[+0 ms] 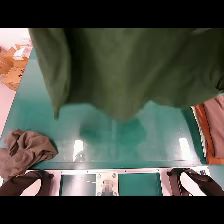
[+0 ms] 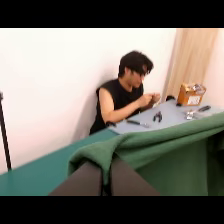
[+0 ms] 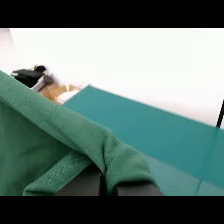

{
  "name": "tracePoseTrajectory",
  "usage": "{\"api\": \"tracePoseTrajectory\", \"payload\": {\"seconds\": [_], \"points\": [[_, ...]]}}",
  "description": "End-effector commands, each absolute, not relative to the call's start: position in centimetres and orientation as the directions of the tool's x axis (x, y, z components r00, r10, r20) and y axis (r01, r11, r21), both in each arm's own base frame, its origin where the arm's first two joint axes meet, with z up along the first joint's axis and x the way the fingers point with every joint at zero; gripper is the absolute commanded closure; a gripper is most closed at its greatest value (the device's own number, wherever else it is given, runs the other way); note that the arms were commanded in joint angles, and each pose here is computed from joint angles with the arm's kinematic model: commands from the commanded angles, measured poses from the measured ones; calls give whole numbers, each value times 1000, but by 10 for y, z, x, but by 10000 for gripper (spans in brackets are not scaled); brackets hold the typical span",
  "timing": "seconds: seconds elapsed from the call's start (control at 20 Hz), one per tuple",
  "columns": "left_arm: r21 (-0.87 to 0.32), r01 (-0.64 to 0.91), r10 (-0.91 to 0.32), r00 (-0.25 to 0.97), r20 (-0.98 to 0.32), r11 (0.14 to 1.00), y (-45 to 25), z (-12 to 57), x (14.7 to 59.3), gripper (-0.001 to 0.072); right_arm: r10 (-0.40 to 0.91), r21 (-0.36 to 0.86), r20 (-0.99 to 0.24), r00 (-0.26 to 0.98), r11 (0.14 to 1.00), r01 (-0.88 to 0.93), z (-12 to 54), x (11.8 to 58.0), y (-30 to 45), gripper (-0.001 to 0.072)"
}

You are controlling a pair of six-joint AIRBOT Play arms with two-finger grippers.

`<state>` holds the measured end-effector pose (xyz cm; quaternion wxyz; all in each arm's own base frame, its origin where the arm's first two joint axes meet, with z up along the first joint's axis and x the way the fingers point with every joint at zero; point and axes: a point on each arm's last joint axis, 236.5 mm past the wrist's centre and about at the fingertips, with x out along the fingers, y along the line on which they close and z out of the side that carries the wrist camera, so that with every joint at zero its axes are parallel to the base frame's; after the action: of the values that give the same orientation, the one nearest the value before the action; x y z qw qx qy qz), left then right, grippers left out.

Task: Fold the shirts.

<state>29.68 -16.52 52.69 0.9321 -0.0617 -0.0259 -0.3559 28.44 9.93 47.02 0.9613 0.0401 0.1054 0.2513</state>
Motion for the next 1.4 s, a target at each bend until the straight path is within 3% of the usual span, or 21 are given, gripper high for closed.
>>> {"api": "tracePoseTrajectory", "payload": {"seconds": [0.0, 0.3, 0.4, 0.55, 0.65, 0.75, 0.8, 0.95, 1.15, 1.35], "points": [[-171, 593, -610, 789, -70, 787, -158, 454, 371, 685, 474, 187, -309, 824, 880, -436, 418, 342, 82, 692], [-355, 477, -594, 623, -509, 804, -169, 181, 531, 685, 489, 391, -535, 689, 866, -311, 207, 492, 81, 691], [-453, 407, -609, 535, -586, 793, -176, 88, 558, 684, 478, 453, -621, 622, 866, -214, 108, 526, 85, 691], [-549, 316, -629, 487, -606, 774, -183, 14, 576, 684, 526, 548, -693, 492, 829, -114, 1, 541, 105, 691], [-532, 325, -621, 480, -620, 782, -181, 3, 577, 659, 565, 607, -690, 452, 792, -62, -30, 543, 115, 680], [-497, 368, -619, 465, -633, 786, -171, 11, 575, 80, 557, 608, -690, 462, 792, -47, -30, 546, 103, 412], [-480, 391, -618, 441, -651, 785, -162, 19, 572, 46, 561, 612, -686, 463, 789, -49, -19, 546, 91, 378], [-469, 404, -609, 367, -703, 785, -118, 55, 555, 46, 590, 656, -676, 442, 755, -3, 23, 527, 33, 385], [-529, 212, -569, 265, -778, 822, -46, 64, 519, 47, 577, 658, -729, 368, 739, 144, 27, 459, -44, 387], [-580, 61, -583, 112, -805, 812, -18, 36, 479, 48, 565, 647, -762, 316, 673, 358, -12, 383, -77, 371]]}}
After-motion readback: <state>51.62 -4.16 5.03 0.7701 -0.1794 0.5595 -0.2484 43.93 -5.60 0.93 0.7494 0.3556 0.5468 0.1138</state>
